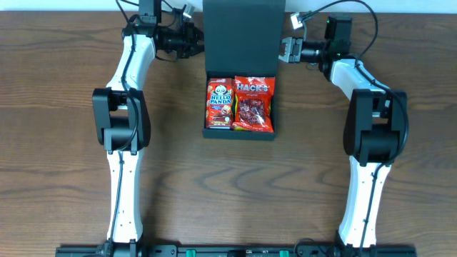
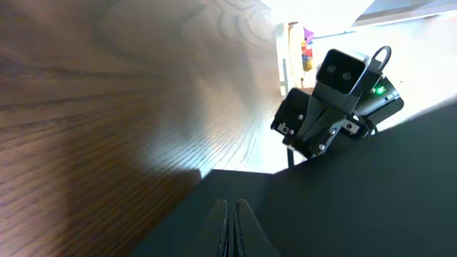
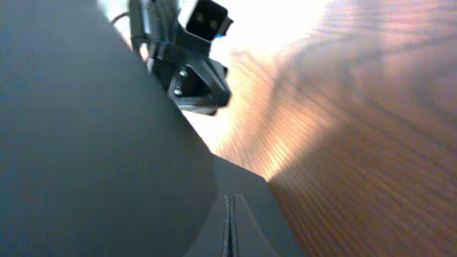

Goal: Pack container
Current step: 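Swing the black lid forward over the box with both grippers, then release the lid and move both grippers above the closed box, then press down on the closed lid with both grippers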

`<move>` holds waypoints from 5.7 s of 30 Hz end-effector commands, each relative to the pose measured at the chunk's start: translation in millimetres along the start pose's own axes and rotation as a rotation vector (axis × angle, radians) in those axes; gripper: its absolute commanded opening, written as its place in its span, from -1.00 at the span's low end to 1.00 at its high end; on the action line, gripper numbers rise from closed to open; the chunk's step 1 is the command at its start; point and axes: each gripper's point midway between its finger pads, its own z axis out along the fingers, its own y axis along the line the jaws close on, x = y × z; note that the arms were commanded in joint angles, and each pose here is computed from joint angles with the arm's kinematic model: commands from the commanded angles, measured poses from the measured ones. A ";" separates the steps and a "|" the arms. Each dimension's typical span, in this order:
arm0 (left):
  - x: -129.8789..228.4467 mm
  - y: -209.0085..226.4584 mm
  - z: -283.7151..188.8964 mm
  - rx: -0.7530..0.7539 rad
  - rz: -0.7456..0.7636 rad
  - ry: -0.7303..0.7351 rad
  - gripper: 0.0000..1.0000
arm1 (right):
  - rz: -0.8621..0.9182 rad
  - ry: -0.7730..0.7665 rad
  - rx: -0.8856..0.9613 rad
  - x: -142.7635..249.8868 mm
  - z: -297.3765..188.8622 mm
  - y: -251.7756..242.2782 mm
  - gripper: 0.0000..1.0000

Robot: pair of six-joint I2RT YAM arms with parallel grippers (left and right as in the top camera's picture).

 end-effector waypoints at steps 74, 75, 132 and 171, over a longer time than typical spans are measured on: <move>102.4 -82.5 2.4 -0.476 0.586 0.337 -0.88 | -0.097 0.376 1.402 81.1 -151.5 149.9 -0.97; 104.5 -80.3 5.0 -0.462 0.580 0.340 -0.88 | -0.130 0.388 1.448 83.4 -149.2 156.1 -0.97; 188.5 -19.4 63.4 -0.527 0.431 0.545 -0.88 | 0.028 0.236 0.978 307.7 -8.6 81.8 -0.96; 195.6 -19.8 59.3 -0.529 0.400 0.568 -0.88 | 0.099 -0.226 1.059 254.7 17.8 55.2 -0.97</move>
